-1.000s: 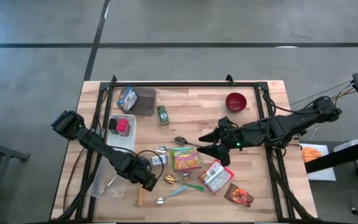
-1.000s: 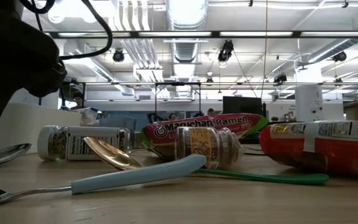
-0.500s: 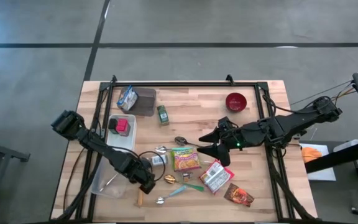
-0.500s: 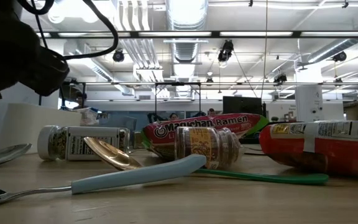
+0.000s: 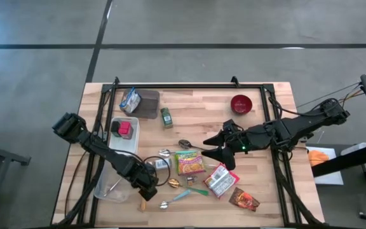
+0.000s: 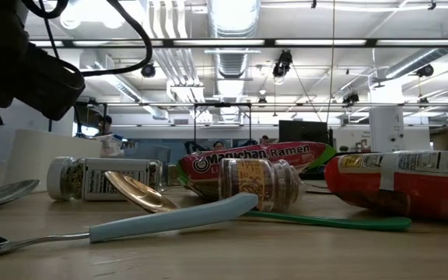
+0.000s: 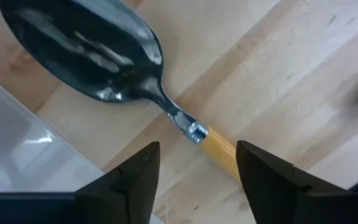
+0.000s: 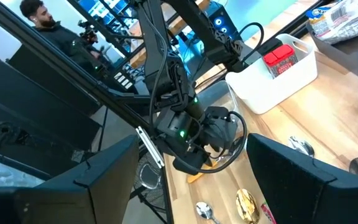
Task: Pick & Place Food Item
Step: Put the black spoon into the transparent bin
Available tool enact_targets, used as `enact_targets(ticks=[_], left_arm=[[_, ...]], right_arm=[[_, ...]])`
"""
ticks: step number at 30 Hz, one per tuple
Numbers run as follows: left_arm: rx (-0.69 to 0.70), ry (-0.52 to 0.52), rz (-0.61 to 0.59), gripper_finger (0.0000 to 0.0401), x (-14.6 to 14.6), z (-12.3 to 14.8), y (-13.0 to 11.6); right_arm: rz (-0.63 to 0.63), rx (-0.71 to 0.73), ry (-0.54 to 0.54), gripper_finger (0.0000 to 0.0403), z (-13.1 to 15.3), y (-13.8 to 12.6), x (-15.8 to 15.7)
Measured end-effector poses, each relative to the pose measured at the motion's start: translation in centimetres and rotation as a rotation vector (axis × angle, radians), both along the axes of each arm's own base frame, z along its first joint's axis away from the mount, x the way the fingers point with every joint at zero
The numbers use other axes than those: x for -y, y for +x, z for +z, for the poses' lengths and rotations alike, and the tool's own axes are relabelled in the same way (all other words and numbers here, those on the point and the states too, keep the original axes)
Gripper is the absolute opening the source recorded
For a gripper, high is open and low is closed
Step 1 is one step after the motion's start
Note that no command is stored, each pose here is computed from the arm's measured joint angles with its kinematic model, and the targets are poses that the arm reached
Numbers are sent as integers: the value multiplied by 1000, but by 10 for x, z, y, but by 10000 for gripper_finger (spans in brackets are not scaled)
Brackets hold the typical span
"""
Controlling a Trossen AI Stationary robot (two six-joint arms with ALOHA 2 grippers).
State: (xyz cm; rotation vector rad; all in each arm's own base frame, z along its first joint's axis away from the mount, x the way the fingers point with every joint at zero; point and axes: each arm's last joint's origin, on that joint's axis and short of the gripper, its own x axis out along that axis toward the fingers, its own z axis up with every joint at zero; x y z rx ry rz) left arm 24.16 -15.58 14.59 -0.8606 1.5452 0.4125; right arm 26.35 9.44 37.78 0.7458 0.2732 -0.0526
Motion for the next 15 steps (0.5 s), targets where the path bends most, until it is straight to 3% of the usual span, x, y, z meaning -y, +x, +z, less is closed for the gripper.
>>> enact_targets(ticks=[8, 15], left_arm=[[31, -62, 15, 190, -1, 17, -3], [168, -91, -10, 190, -5, 44, -7]], right_arm=[[20, 1, -5, 295, 0, -2, -5], [27, 2, 24, 295, 0, -3, -7]])
